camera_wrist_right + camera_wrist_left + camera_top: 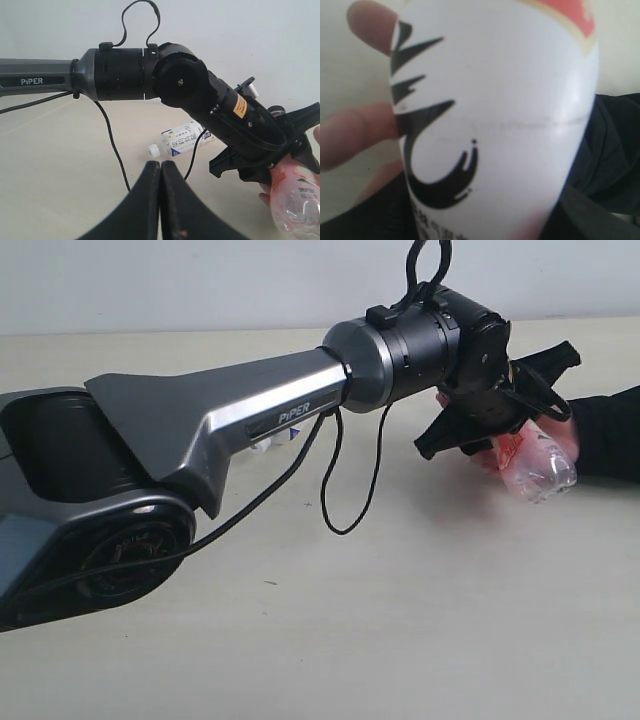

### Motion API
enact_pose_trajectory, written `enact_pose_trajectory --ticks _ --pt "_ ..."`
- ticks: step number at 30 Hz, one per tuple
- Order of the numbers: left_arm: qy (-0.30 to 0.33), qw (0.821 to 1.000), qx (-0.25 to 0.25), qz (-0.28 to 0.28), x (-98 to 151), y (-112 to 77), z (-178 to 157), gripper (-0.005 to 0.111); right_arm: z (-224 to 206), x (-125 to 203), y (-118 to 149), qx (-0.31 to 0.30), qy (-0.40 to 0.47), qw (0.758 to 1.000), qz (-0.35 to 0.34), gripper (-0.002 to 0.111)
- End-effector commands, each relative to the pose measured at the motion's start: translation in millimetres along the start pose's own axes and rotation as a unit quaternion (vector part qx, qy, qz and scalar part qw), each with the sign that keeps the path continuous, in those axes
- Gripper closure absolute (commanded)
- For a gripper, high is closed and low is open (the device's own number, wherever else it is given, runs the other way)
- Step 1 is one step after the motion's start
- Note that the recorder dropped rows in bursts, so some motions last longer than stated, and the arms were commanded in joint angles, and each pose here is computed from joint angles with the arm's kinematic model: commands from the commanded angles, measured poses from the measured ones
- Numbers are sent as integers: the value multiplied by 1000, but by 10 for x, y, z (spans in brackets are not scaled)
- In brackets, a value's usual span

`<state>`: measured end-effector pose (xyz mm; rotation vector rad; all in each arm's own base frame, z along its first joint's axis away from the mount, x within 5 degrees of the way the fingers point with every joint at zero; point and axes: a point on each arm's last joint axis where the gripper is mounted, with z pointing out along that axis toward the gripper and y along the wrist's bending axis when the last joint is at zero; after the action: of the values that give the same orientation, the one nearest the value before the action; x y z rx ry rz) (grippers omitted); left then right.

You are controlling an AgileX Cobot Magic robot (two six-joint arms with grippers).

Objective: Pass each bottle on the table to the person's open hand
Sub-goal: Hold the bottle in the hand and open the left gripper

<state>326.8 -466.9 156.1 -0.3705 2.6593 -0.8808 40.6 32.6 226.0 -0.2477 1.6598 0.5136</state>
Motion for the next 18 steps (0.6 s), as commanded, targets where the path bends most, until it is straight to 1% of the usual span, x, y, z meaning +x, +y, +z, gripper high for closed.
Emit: enact_pose_trajectory --ticks 1,3,18 --pt "-13 999 31 21 -44 -70 -34 107 -9 -23 3 1 -7 1000 -1 108" --pt "-15 999 37 26 -48 -82 -34 107 -9 -23 3 1 -7 1000 -1 108" --pt "-13 999 32 24 -44 -70 -27 107 -9 -23 3 1 -7 1000 -1 108"
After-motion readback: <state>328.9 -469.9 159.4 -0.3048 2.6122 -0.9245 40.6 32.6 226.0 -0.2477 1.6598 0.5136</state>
